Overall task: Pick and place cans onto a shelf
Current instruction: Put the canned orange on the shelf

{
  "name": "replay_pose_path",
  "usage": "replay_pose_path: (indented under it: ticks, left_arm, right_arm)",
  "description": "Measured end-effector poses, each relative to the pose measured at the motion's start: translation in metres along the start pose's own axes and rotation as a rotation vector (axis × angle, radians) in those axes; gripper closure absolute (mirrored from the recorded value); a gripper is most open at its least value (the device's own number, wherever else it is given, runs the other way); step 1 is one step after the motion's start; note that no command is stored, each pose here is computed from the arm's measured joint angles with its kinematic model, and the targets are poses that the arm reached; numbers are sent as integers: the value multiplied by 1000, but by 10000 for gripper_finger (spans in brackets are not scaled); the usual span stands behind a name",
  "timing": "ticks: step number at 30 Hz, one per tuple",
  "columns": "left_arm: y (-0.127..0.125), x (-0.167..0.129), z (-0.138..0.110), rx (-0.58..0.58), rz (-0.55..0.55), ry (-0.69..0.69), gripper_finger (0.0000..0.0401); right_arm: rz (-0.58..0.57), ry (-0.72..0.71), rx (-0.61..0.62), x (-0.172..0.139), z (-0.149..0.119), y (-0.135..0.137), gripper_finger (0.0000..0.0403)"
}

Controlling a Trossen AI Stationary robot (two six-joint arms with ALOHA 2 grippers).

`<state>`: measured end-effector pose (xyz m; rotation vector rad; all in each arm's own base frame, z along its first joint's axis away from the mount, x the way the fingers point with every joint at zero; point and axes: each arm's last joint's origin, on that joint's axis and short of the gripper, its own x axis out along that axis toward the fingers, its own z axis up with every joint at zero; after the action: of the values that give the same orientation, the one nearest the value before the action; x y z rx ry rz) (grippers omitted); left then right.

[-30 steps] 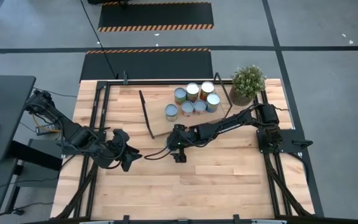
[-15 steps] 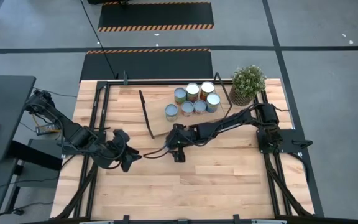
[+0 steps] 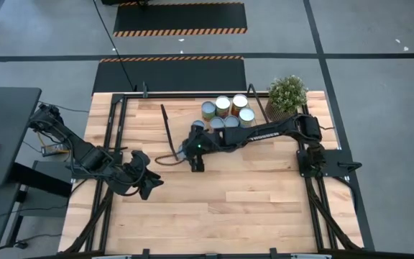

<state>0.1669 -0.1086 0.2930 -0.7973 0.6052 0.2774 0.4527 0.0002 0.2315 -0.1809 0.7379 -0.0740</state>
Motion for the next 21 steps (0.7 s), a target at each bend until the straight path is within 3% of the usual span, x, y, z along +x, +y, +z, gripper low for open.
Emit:
replay_pose_path:
  ticks: [4, 10, 15, 21]
  left_arm:
    - [0, 0, 0, -6, 1, -5, 245]
    - [0, 0, 0, -1, 0, -13, 245]
    - [0, 0, 0, -3, -2, -13, 245]
    - [-1, 0, 0, -3, -3, -14, 245]
  right_arm:
    - [-27, 6, 16, 9, -5, -13, 93]
    - [-24, 33, -71, 28, -16, -13, 92]
    - [-55, 36, -151, 27, -14, -10, 92]
    - [-71, 42, -140, 28, -16, -18, 92]
